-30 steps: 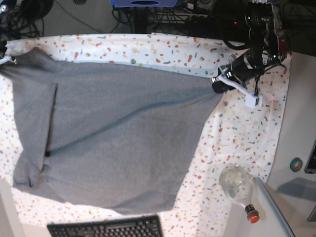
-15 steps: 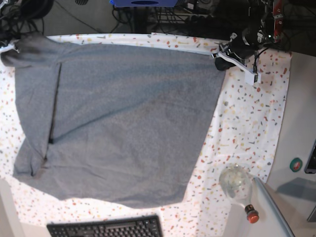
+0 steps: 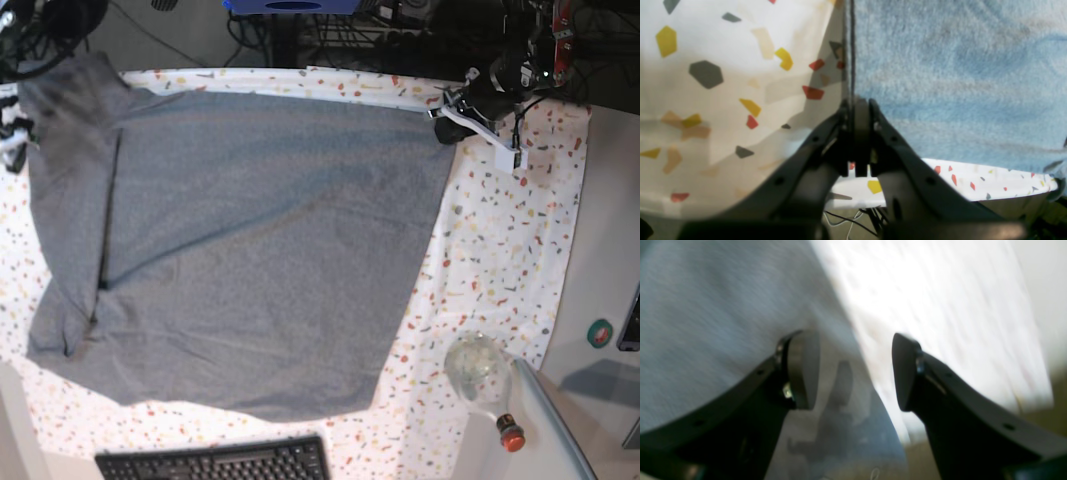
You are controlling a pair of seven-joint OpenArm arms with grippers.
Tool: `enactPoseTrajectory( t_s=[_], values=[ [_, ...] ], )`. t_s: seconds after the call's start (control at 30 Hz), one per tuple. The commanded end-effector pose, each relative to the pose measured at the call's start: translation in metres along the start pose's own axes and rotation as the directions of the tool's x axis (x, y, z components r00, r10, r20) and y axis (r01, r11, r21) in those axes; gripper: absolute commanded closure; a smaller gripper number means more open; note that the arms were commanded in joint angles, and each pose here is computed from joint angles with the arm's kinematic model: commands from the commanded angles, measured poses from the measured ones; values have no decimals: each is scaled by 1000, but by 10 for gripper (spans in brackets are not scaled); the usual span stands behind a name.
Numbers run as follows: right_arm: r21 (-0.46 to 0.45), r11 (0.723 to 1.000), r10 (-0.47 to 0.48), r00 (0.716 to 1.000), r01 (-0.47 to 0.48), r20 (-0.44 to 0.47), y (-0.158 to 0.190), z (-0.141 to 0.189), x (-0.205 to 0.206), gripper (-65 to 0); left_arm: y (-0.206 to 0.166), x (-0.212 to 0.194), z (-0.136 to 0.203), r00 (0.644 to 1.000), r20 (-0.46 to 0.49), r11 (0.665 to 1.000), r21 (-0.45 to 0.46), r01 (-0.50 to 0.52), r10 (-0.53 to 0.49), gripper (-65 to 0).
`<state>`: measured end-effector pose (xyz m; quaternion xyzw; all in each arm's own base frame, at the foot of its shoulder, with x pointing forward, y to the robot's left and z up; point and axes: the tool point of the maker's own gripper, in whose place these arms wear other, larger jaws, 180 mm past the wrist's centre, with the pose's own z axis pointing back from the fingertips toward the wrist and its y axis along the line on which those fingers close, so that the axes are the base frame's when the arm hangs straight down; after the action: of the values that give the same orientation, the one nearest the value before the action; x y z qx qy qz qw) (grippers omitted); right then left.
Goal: Layout the t-shirt on the table in an organized manner, then fold the t-shirt properly
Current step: 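Hold the shirt corners and pull them apart to smooth it flat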
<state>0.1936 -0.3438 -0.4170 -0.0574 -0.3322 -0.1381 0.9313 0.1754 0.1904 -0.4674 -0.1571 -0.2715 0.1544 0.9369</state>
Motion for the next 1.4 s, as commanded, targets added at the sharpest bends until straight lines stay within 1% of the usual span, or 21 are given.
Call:
enactPoseTrajectory(
  t_s=[0.0, 0.1, 0.23, 0.33, 0.4, 0.6, 0.7, 0.83, 0.87, 0.9, 0.93, 1.0, 1.03, 1.13, 1.2, 1.27, 1.37],
  values=[
    [-4, 1000, 21, 1000, -21, 1, -4, -9, 12, -329, -2, 10, 2, 999, 33, 1000, -11, 8, -7, 0],
    [28, 999, -28, 999, 29, -34, -6, -37, 18, -332, 0, 12, 3, 999, 38, 1000, -6, 5, -5, 0],
    [43, 996, -77, 992, 81, -98, -16, -60, 14, -333, 2, 11, 4, 999, 36, 1000, -2, 6, -6, 0],
    [56, 991, -119, 989, 124, -90, -18, -74, 11, -333, 3, 11, 4, 999, 37, 1000, -1, 5, -5, 0],
    [54, 989, -133, 986, 139, -100, -23, -78, 3, -333, 3, 11, 4, 999, 37, 1000, -1, 5, -5, 0],
    [67, 986, -140, 982, 150, -129, -18, -80, -10, -335, 3, 11, 4, 999, 37, 1000, -1, 5, -5, 0],
    [75, 984, -150, 974, 164, -168, -14, -83, -23, -333, 2, 12, 4, 999, 39, 1000, -3, 6, -6, 0],
    [154, 984, -63, 977, 95, -204, 5, -82, -37, -326, 6, 6, 2, 1000, 23, 1000, 6, -6, 5, 0],
    [157, 983, -61, 977, 94, -206, 5, -81, -39, -324, 10, 4, 1, 1000, 16, 1000, 13, -10, 10, 0],
    [156, 983, -62, 976, 96, -210, 5, -81, -42, -315, 12, 1, 0, 1000, 8, 1000, 18, -15, 15, 0],
    [157, 983, -60, 975, 94, -212, 5, -81, -43, -291, 14, -2, 0, 1000, 2, 1000, 21, -19, 19, 0],
    [158, 983, -56, 974, 93, -220, 4, -79, -47, -219, 16, -4, -1, 1000, -4, 999, 26, -23, 23, 0],
    [157, 983, -54, 973, 91, -226, 4, -79, -50, -176, 16, -5, -1, 1000, -6, 999, 26, -24, 24, 0],
    [154, 984, -54, 971, 91, -231, 2, -78, -52, 0, 15, -4, -1, 1000, -3, 999, 25, -22, 23, 0],
    [145, 984, -72, 972, 107, -226, -2, -77, -51, 0, 14, -2, -1, 1000, 0, 1000, 23, -20, 20, 0],
    [114, 982, -122, 969, 149, -216, -15, -73, -52, 0, 13, -2, -1, 1000, 2, 1000, 21, -19, 19, 0],
    [49, 974, -206, 955, 221, -214, -41, -61, -56, 0, 13, -2, -1, 1000, 2, 1000, 21, -19, 19, 0]
  ],
)
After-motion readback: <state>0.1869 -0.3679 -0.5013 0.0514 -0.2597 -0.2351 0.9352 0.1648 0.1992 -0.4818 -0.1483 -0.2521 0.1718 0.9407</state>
